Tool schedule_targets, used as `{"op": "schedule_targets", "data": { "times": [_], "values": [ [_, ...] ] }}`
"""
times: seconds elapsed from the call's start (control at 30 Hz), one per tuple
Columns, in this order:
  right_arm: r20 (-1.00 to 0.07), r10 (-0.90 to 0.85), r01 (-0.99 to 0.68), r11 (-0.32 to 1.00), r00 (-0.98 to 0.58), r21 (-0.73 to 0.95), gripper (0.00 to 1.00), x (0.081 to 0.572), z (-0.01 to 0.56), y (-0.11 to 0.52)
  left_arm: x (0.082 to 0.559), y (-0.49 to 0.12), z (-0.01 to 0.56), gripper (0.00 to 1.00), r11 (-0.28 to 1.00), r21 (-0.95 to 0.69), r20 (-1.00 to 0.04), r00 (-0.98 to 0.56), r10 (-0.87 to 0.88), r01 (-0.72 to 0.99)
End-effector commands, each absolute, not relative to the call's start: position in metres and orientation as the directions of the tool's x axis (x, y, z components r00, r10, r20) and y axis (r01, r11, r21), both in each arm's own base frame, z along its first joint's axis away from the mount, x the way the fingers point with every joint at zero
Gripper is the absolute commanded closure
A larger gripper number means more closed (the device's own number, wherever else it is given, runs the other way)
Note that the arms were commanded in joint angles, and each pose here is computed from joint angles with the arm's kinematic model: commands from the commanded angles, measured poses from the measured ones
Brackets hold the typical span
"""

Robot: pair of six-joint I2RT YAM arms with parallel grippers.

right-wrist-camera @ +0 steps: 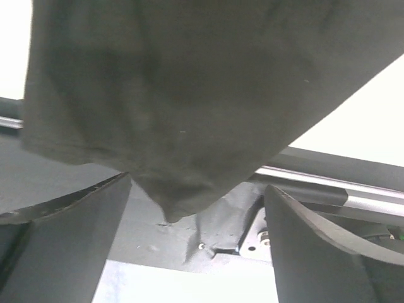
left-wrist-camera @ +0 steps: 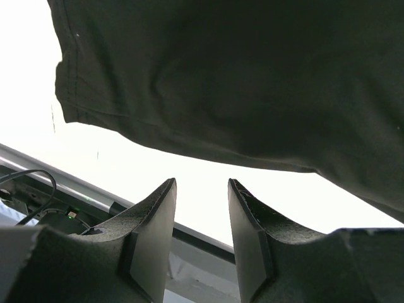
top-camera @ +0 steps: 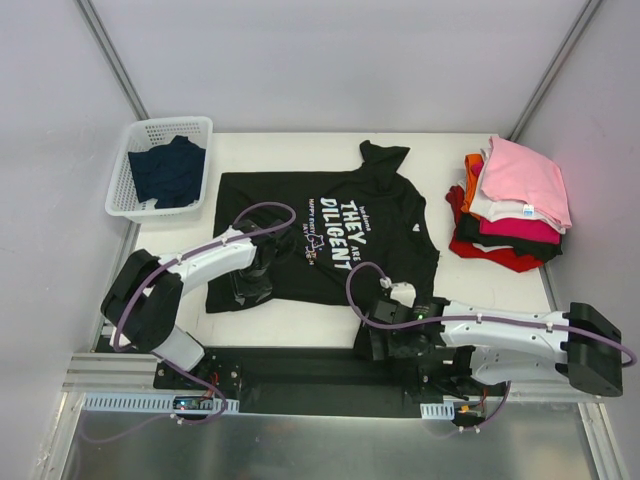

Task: Fold and stack the t-shirts
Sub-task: Flatten out the tshirt, then grap the side of the flattened tshirt closest away from the robot with both arms

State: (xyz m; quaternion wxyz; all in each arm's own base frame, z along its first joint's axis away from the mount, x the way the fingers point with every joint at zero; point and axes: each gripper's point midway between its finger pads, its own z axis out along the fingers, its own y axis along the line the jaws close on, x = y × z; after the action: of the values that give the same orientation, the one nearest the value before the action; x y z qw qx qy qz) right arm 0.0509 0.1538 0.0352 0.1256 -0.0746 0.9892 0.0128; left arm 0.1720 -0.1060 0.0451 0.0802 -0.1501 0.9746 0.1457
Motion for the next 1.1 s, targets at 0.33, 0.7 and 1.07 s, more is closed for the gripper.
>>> {"op": "schedule_targets", "data": {
  "times": [0.33, 0.7, 1.07],
  "values": [
    [-0.292, -0.056, -0.051, 0.998, -0.955, -0.023, 0.16, 0.046, 0.019, 0.146, 0.155, -0.094, 0.053, 0.62, 0.919, 0.257, -0.212, -0.946, -0.247, -0.298],
    [-0.525, 0.109, 0.215, 0.966, -0.844, -0.144, 0.19, 0.067, 0.045, 0.123, 0.150, -0.094, 0.053, 0.63, 0.919, 0.262, -0.189, -0.949, -0.252, -0.296],
    [-0.594, 0.205, 0.363, 0.918, -0.778, -0.160, 0.21, 0.063, 0.049, 0.141, 0.146, -0.090, 0.051, 0.63, 0.918, 0.297, -0.179, -0.959, -0.219, -0.265]
  ]
}}
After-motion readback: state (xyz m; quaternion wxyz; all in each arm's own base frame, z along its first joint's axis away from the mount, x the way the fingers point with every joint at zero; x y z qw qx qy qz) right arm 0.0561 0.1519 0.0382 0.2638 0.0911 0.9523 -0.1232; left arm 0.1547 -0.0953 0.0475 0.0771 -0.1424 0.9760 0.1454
